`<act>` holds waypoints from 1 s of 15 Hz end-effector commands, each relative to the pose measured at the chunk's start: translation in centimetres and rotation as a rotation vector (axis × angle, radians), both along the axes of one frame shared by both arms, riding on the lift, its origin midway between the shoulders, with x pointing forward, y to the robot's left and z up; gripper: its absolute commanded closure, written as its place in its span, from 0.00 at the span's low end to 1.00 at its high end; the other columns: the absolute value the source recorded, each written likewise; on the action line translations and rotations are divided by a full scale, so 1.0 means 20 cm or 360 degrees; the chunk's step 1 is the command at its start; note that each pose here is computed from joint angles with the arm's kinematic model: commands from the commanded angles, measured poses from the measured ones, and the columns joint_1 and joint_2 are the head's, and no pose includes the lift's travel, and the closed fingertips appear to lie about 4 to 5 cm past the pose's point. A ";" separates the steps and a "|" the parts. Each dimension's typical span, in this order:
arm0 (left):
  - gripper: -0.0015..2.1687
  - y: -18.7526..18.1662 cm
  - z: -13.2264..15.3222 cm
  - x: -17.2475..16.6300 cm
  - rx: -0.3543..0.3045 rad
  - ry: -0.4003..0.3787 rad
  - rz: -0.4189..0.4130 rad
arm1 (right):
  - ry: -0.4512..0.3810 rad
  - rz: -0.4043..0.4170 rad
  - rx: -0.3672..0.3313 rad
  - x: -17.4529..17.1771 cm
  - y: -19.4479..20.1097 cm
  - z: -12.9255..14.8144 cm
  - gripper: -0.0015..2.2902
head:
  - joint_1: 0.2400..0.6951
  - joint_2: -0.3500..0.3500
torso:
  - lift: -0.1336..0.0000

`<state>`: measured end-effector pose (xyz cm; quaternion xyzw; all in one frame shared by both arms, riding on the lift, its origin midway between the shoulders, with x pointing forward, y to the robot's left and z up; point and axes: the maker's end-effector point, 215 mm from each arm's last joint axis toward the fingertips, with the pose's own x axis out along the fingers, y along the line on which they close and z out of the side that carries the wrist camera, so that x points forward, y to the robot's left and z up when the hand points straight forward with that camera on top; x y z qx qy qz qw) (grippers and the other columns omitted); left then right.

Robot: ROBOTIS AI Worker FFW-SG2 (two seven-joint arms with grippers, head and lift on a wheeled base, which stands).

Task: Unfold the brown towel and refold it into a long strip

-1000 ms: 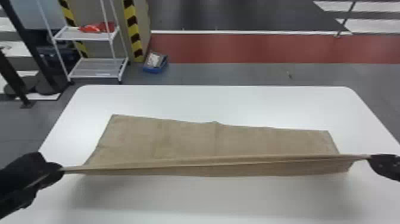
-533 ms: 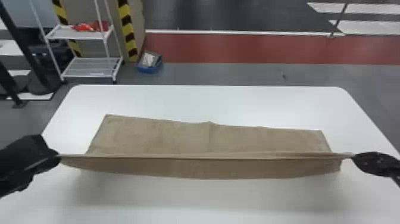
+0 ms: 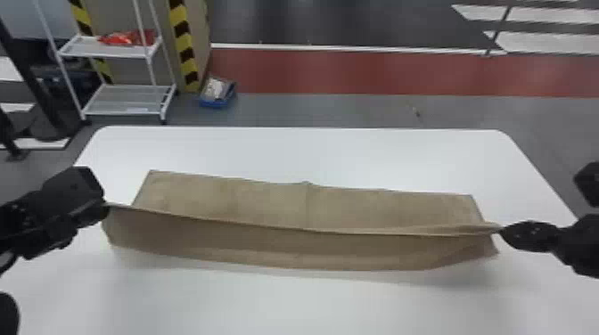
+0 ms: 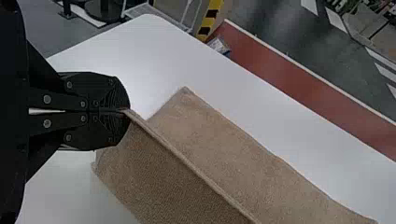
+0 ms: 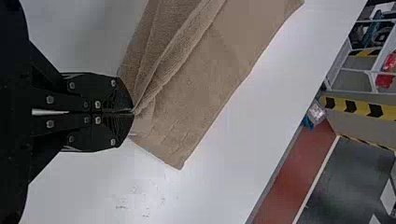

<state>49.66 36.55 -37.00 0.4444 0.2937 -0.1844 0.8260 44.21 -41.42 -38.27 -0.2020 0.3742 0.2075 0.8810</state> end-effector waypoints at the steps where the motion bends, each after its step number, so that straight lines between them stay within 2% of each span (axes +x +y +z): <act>1: 0.97 -0.04 0.04 0.10 -0.0023 -0.0020 -0.0013 | 0.0007 -0.0025 0.0007 0.04 -0.02 0.00 0.88 | 1.00 0.42 | 0.08; 3: 0.97 -0.09 0.04 0.16 -0.0044 0.0015 -0.0055 | 0.0028 -0.0050 0.0028 0.08 -0.03 -0.01 0.88 | 1.00 0.41 | 0.08; 5: 0.97 -0.12 0.04 0.23 -0.0054 0.0036 -0.0075 | 0.0062 -0.0062 0.0097 0.11 -0.01 0.00 0.88 | 1.00 0.39 | 0.08; 8: 0.97 -0.09 0.07 0.35 -0.0052 0.0031 -0.0056 | 0.0076 -0.0196 0.0367 0.14 -0.01 0.10 0.88 | 1.00 0.39 | 0.08; 9: 0.97 -0.08 0.08 0.35 -0.0050 0.0025 -0.0049 | 0.0055 -0.0221 0.0399 0.12 -0.02 0.16 0.88 | 1.00 0.39 | 0.08; 11: 0.97 -0.06 0.07 0.34 -0.0045 0.0030 -0.0042 | -0.0002 -0.0226 0.0313 0.08 -0.06 0.25 0.88 | 1.00 0.39 | 0.08; 12: 0.97 -0.05 0.06 0.32 -0.0042 0.0038 -0.0039 | -0.0021 -0.0261 0.0305 0.04 -0.09 0.30 0.88 | 1.00 0.39 | 0.08; 14: 0.97 -0.02 0.03 0.29 -0.0022 0.0057 -0.0037 | 0.0021 -0.0350 0.0274 -0.10 -0.14 0.31 0.88 | 1.00 0.39 | 0.08; 15: 0.97 -0.02 0.02 0.27 -0.0014 0.0067 -0.0045 | 0.0055 -0.0377 0.0220 -0.18 -0.16 0.29 0.88 | 1.00 0.38 | 0.08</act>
